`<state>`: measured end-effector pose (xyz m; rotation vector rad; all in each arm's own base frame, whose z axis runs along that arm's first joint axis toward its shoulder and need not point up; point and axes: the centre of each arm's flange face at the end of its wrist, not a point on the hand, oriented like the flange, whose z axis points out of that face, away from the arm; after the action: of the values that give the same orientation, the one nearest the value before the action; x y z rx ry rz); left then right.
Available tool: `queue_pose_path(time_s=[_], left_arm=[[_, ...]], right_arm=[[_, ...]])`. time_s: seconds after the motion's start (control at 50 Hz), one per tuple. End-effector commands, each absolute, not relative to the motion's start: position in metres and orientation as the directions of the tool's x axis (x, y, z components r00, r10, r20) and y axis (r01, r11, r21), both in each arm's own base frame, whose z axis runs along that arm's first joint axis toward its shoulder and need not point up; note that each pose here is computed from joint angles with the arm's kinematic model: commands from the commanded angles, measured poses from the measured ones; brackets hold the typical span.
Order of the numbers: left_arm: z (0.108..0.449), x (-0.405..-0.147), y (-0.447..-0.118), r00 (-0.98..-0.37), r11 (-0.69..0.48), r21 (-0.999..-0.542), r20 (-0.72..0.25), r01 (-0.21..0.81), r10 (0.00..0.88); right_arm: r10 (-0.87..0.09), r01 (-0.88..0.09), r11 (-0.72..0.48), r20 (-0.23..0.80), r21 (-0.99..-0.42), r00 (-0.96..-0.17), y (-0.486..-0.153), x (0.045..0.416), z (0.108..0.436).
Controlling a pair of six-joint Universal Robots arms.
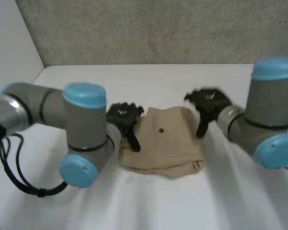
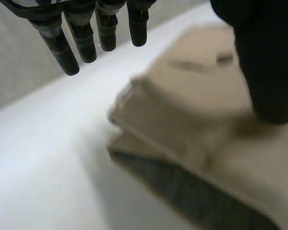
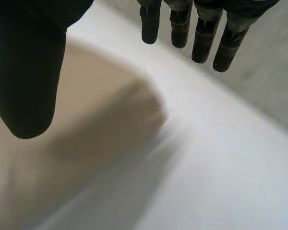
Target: Fold the shorts.
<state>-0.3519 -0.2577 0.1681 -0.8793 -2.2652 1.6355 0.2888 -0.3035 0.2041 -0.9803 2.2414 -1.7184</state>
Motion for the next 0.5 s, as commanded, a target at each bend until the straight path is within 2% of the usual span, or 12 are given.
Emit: queue_pose_path(time_s=[0.02, 0.08, 0.1, 0.16, 0.18, 0.22, 0.26, 0.34, 0.5], left_arm=[[0.278, -0.329, -0.244, -0.843, 0.042, -0.981, -0.140, 0.189, 0.519], [0.318, -0.302, -0.246, -0.883, -0.012, -0.993, -0.107, 0.114, 0.458], [0.340, -0.281, -0.247, -0.910, -0.038, -0.997, -0.078, 0.068, 0.408], [0.365, -0.253, -0.247, -0.939, -0.058, -0.998, -0.051, 0.034, 0.339], [0.375, -0.238, -0.242, -0.950, -0.045, -0.998, -0.048, 0.035, 0.309], [0.381, -0.227, -0.235, -0.955, -0.017, -0.999, -0.049, 0.046, 0.291], [0.383, -0.219, -0.225, -0.956, 0.022, -0.998, -0.053, 0.063, 0.289], [0.386, -0.216, -0.219, -0.952, 0.026, -0.998, -0.049, 0.060, 0.304], [0.383, -0.218, -0.215, -0.942, 0.036, -0.997, -0.047, 0.063, 0.332]], right_arm=[[-0.429, -0.194, -0.085, 0.212, -0.977, -0.878, -0.297, 0.274, 0.300], [-0.358, -0.138, -0.146, 0.183, -0.980, -0.916, -0.284, 0.262, 0.332], [-0.310, -0.119, -0.183, 0.172, -0.976, -0.935, -0.276, 0.254, 0.351], [-0.262, -0.118, -0.192, 0.167, -0.974, -0.950, -0.267, 0.245, 0.365], [-0.253, -0.133, -0.167, 0.173, -0.977, -0.952, -0.263, 0.239, 0.367], [-0.254, -0.153, -0.123, 0.180, -0.981, -0.950, -0.259, 0.235, 0.365], [-0.251, -0.169, -0.083, 0.185, -0.982, -0.950, -0.256, 0.230, 0.365], [-0.269, -0.192, -0.013, 0.188, -0.981, -0.945, -0.247, 0.224, 0.366], [-0.274, -0.192, -0.025, 0.191, -0.981, -0.942, -0.242, 0.223, 0.371]])
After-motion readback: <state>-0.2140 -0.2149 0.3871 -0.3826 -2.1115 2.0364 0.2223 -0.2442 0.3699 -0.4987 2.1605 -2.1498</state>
